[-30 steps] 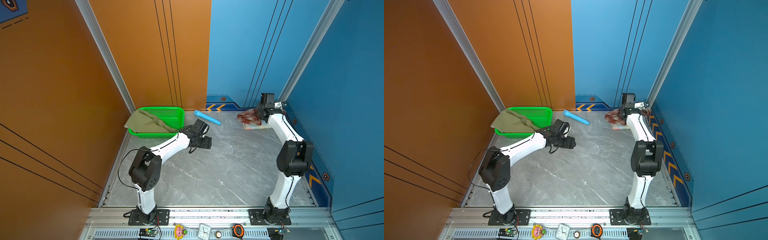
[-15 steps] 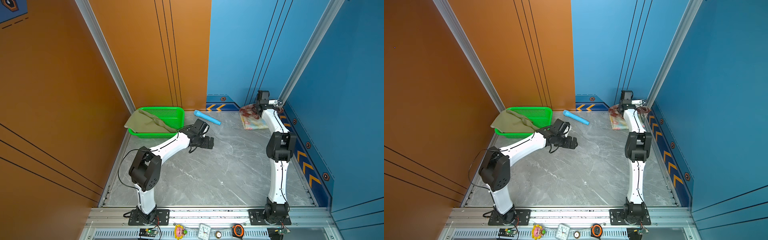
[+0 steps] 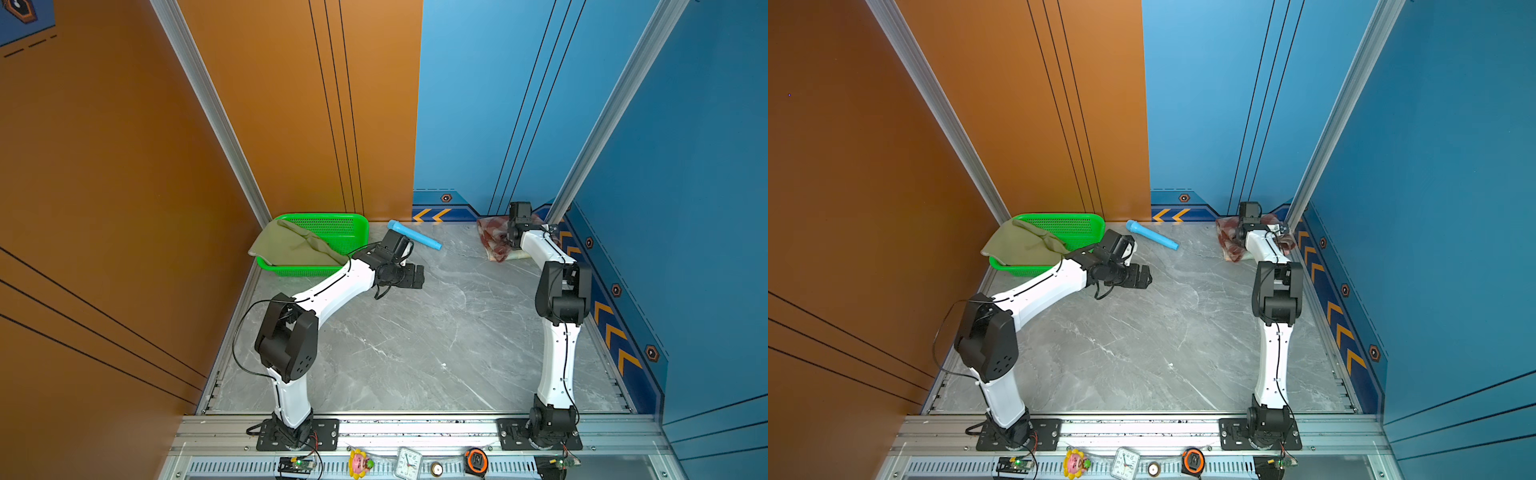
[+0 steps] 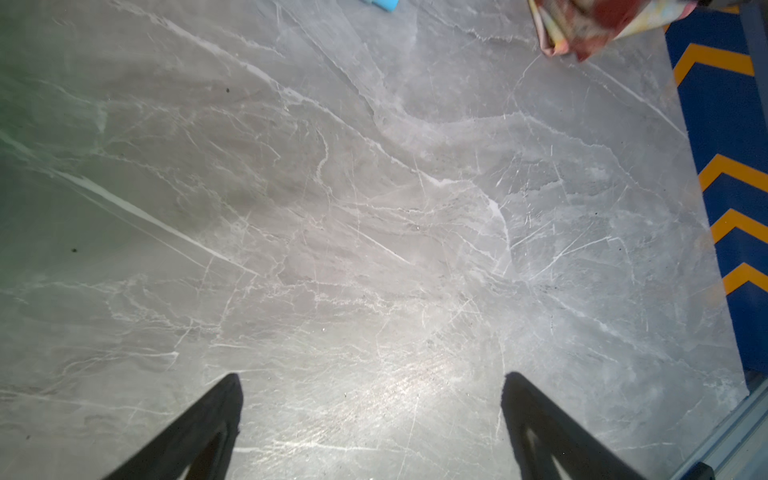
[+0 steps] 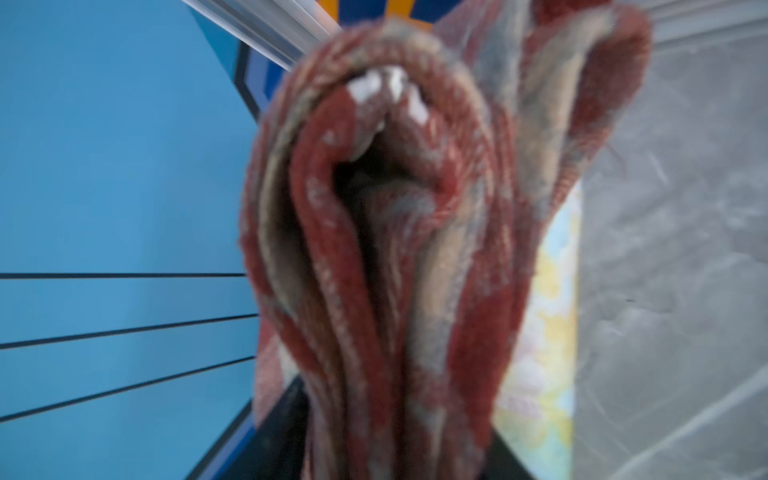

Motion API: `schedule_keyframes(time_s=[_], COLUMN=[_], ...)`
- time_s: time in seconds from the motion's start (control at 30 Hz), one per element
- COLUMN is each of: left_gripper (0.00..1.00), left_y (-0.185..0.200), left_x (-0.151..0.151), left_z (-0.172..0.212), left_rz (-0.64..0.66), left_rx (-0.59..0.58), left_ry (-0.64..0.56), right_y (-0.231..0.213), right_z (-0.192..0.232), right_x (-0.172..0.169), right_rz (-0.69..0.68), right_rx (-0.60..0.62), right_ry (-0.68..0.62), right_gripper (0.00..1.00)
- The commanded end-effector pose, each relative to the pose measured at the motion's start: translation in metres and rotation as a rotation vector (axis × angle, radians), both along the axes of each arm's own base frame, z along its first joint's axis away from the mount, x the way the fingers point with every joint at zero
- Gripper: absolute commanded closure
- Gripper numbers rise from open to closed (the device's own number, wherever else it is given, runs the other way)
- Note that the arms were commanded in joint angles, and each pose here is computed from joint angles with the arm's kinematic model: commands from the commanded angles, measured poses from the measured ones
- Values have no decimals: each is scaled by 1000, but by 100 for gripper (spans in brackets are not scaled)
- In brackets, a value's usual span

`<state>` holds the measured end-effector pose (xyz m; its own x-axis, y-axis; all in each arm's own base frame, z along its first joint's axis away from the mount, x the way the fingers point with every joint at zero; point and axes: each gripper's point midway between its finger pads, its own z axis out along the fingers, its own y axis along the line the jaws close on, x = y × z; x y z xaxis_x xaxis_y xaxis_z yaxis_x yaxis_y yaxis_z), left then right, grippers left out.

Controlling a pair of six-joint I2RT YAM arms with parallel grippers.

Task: Fold and stack the skirts
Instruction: 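Lower the plaid bundle onto the floral skirt and open right gripper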

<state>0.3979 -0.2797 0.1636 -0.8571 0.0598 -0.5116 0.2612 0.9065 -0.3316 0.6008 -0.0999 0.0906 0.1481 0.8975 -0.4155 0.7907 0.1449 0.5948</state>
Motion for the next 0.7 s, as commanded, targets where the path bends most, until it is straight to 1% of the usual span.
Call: schedule_keyframes(time_s=[0.0,0.1,0.2,0.23,0.33,0.47,0.53,0.57,0.67], left_gripper=[2,2,2,2,2,2,2,2,2], left_y=[18,35,58,67,103,162,193,208,249], left_x=[7,14,23,26,36,52,57,60,69], left_z=[42,60,73,75,79,77,78,78,71], left_rz=[55,96,155,176,266,408,477,510,590], left_rx=[-2,28,77,86,148,204,255,277,324], left_ry=[-70,-116,-155,-159,-182,-172,-169,-163,-133], right_y=[-2,-1,5,8,23,68,94,111,179], right_z=[24,36,25,32,26,46,61,70,94], right_x=[-21,-39,-64,-72,-98,-116,-128,-134,-146], right_rz=[58,127,201,226,309,509,607,668,910], right_rx=[55,39,54,54,33,-87,-162,-201,-289], right_ry=[25,68,140,139,183,72,48,32,-82], right_gripper=[8,0,0,0,0,0,0,0,3])
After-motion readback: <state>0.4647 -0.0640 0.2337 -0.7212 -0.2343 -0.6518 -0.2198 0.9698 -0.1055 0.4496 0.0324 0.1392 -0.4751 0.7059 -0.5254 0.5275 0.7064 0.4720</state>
